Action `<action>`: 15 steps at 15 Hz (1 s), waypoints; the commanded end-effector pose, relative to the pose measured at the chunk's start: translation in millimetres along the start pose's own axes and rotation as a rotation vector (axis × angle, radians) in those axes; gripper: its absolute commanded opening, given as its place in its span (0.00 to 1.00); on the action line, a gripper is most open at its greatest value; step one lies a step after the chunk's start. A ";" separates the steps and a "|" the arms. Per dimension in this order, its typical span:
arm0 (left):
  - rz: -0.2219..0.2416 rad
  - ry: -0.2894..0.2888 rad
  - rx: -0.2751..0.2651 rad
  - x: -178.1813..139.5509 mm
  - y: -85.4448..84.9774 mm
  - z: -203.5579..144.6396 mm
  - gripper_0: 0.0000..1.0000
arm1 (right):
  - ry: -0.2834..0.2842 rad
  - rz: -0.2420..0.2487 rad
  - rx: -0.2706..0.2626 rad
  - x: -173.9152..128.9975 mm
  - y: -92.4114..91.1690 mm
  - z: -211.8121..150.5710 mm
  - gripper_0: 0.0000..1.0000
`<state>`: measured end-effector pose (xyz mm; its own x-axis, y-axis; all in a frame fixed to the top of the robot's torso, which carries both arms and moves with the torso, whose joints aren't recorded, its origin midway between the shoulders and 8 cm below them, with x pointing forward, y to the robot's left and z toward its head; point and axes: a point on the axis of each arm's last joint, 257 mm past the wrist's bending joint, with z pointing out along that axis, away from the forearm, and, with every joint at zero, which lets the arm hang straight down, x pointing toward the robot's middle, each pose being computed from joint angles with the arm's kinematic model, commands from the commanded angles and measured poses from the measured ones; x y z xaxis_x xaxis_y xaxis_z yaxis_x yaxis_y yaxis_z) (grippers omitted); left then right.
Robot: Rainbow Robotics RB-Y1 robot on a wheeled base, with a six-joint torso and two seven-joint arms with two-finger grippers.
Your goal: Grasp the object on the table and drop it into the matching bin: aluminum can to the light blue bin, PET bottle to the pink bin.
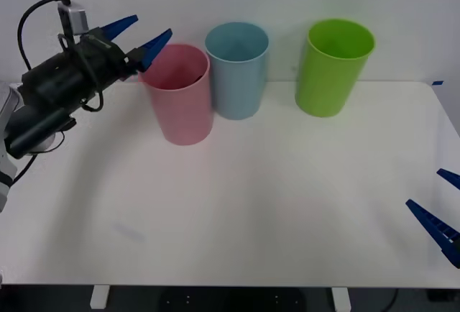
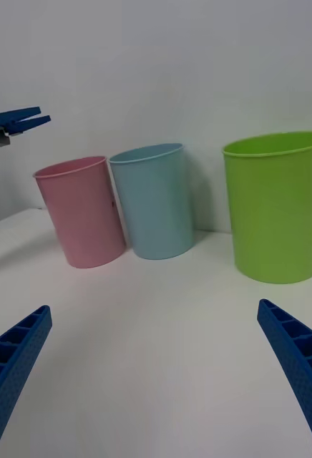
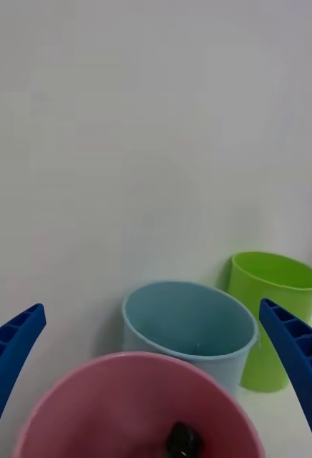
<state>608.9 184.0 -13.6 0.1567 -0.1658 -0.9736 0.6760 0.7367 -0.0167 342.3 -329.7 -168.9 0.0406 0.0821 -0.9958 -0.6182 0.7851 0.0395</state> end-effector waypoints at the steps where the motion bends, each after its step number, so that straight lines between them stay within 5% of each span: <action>1: 0.002 -0.017 -0.013 -5.4 6.2 -25.7 1.00 | 0.000 0.000 0.000 0.0 0.0 0.0 1.00; 15: 0.060 -0.017 -0.072 -11.5 11.4 -209.8 1.00 | 0.000 0.000 0.000 0.0 0.0 0.0 1.00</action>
<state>472.0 326.1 -48.1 0.2072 -0.1375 -0.9686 0.6161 0.7874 0.0200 342.2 -329.7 -168.9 0.0406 0.0821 -0.9958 -0.6182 0.7851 0.0395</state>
